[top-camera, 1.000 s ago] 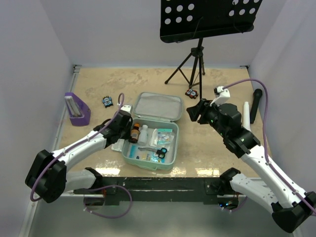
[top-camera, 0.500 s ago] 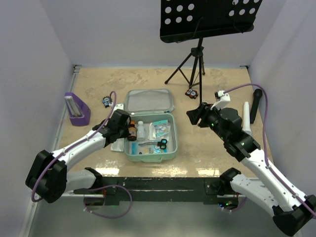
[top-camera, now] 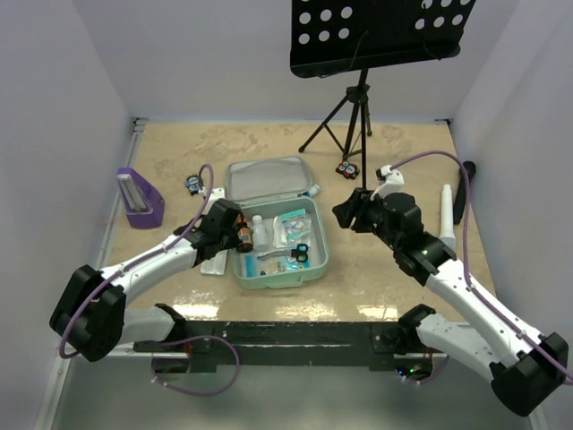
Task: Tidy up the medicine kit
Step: Move the medicine box to the center of the board, then pick up the medical item at the center of the board.
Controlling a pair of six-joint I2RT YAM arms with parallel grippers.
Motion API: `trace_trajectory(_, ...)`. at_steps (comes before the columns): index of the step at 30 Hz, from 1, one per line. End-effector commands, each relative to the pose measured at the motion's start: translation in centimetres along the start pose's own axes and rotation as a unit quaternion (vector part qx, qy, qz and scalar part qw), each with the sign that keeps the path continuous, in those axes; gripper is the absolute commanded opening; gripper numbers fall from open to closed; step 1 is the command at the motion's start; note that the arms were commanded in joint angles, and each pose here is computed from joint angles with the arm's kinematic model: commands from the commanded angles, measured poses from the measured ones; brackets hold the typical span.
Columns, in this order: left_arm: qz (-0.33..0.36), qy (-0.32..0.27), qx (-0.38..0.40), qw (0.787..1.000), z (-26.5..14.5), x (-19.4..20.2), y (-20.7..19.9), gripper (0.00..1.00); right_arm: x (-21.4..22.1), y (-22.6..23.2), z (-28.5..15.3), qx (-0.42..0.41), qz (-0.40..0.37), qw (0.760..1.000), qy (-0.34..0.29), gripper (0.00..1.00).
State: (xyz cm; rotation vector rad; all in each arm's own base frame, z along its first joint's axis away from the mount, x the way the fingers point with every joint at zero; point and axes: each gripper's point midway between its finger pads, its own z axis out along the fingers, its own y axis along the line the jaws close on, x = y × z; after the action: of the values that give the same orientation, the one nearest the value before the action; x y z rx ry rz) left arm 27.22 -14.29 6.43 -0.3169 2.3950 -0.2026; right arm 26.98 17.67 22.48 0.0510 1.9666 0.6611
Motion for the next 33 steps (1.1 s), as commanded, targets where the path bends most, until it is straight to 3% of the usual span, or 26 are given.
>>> trace_trajectory(1, -0.021, -0.046, 0.022, 0.998, -1.1, -3.3, -1.9, 0.00, 0.2, 0.0, 1.4, 0.005, 0.015, 1.000, -0.004, 0.57)
trace_trajectory(10, 0.009, -0.063, -0.014, 0.998, -2.7, -3.4, 1.5, 0.00, 1.5, -0.9, 5.8, 0.038, 0.046, 0.998, 0.008, 0.57)
trace_trajectory(16, 0.008, -0.049, -0.002, 0.999, -2.2, -2.5, 1.3, 0.01, 3.8, -2.8, 10.4, 0.081, 0.039, 0.995, 0.033, 0.57)
trace_trajectory(26, 0.011, -0.084, 0.030, 0.996, -3.9, -4.1, 0.8, 0.51, 4.1, -4.2, 15.9, 0.128, 0.024, 0.991, 0.030, 0.63)
trace_trajectory(29, 0.015, -0.088, 0.031, 0.995, -4.1, -4.4, 0.8, 0.55, 4.0, -4.5, 16.9, 0.141, 0.024, 0.989, 0.029, 0.73)
trace_trajectory(33, 0.008, -0.089, 0.039, 0.995, -4.2, -4.1, 0.8, 0.56, 5.6, -5.6, 19.0, 0.171, 0.030, 0.983, 0.053, 0.76)
